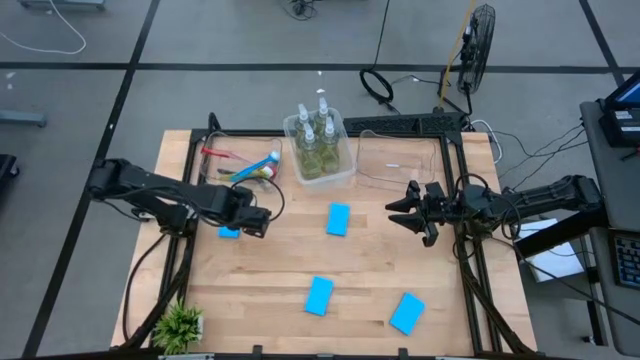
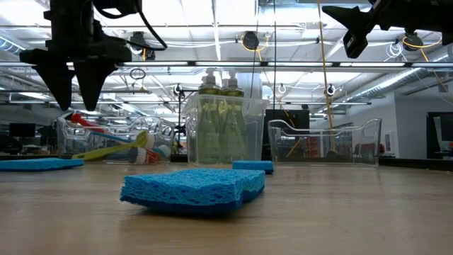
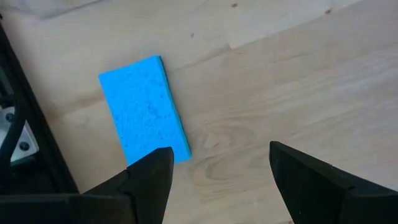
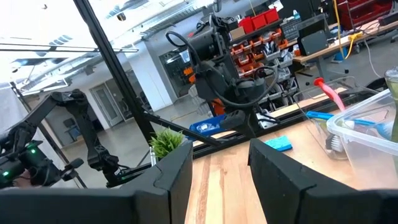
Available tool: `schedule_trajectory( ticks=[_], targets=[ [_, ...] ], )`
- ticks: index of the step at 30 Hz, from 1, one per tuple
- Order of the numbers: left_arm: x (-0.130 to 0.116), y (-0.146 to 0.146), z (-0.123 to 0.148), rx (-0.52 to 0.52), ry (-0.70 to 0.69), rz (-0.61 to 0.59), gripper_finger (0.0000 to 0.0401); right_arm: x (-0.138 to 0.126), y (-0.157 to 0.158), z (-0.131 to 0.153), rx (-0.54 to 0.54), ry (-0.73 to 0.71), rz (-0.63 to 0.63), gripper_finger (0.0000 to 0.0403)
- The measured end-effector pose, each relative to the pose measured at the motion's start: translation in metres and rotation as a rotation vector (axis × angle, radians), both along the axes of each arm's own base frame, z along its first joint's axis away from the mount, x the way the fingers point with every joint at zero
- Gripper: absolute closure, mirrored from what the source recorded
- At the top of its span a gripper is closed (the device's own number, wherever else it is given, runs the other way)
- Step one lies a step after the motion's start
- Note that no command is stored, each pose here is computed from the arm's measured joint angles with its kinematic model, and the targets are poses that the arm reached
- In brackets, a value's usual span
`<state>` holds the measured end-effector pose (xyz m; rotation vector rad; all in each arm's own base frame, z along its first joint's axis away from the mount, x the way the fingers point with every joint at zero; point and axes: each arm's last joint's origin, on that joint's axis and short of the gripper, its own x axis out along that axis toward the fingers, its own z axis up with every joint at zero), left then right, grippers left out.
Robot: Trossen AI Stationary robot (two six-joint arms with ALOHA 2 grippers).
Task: Pick & Place Kitchen Sink Supplies
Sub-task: Put the blue sponge into the right transparent bin
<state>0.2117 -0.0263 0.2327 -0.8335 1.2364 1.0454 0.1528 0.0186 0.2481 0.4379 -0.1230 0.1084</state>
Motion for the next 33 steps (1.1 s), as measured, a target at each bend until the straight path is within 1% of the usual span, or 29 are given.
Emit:
schedule_trajectory(
  ticks=[6,16,23,26,28,31,33],
  targets=[
    [0.001,-0.001,-0.002,-0.021,0.011,0.025,0.0135,0.000,0.000,-0.001,-0.001,0.008,0.000,0.0258],
    [0.000,-0.001,-0.002,-0.019,0.014,0.079,0.0135,0.000,0.000,-0.002,-0.003,0.023,0.000,0.0254],
    [-0.001,0.000,-0.002,0.000,0.021,0.083,0.0135,0.000,0.000,-0.002,0.010,0.026,0.002,0.0253],
    [-0.003,0.001,-0.009,0.016,0.031,0.096,0.0135,0.000,0.000,-0.002,0.036,0.027,0.005,0.0254],
    [-0.007,0.001,-0.016,0.020,0.056,0.125,0.0135,0.000,0.000,-0.002,0.047,0.028,0.007,0.0252],
    [-0.014,0.001,-0.027,0.005,0.092,0.180,0.0135,0.000,0.000,-0.002,0.056,0.028,0.008,0.0250],
    [-0.016,0.002,-0.035,0.002,0.091,0.199,0.0135,0.000,0.000,-0.002,0.056,0.028,0.008,0.0250]
  ],
)
